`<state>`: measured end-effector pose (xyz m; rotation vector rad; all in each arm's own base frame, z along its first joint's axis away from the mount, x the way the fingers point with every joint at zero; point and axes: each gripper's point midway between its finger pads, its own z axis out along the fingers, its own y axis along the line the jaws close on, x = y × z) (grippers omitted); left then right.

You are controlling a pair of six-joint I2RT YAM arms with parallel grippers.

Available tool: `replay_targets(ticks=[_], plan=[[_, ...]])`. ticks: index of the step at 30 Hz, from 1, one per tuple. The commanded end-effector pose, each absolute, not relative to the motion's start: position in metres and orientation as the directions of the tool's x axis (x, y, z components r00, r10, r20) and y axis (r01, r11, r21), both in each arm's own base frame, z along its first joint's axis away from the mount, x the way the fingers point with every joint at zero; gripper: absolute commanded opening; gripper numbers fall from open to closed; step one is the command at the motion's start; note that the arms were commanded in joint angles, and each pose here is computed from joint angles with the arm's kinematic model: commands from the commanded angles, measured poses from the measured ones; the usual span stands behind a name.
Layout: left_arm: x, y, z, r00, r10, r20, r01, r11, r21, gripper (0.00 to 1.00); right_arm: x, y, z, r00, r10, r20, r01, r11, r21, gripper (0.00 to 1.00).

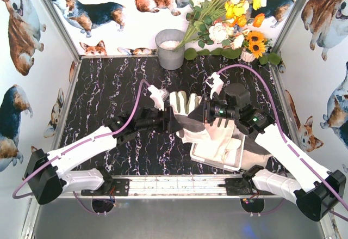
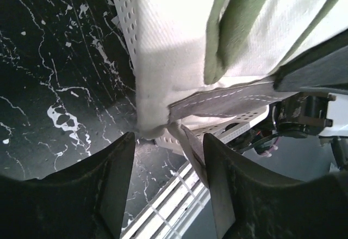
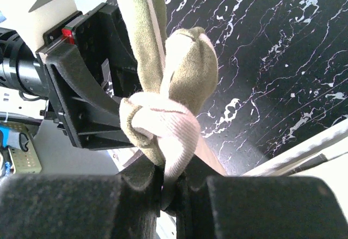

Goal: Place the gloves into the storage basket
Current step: Place the glove at the center of the board.

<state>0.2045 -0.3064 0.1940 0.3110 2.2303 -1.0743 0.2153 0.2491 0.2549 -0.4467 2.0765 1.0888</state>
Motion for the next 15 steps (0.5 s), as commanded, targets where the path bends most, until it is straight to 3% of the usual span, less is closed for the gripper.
replay_targets(ticks=[1, 15], plan=[[0.2, -0.306, 0.202, -0.746, -0.024, -0.666, 0.51, 0.623, -0.593, 0.44, 0.215, 0.25, 0.292, -0.59, 0.058, -0.806, -0.657, 0.546, 0.52, 0.0], [0.192, -0.284, 0.186, -0.773, -0.005, -0.635, 0.472, 0.664, -0.58, 0.07, 0.223, 0.262, 0.282, -0.67, 0.136, -0.73, -0.573, 0.531, 0.625, 0.0]])
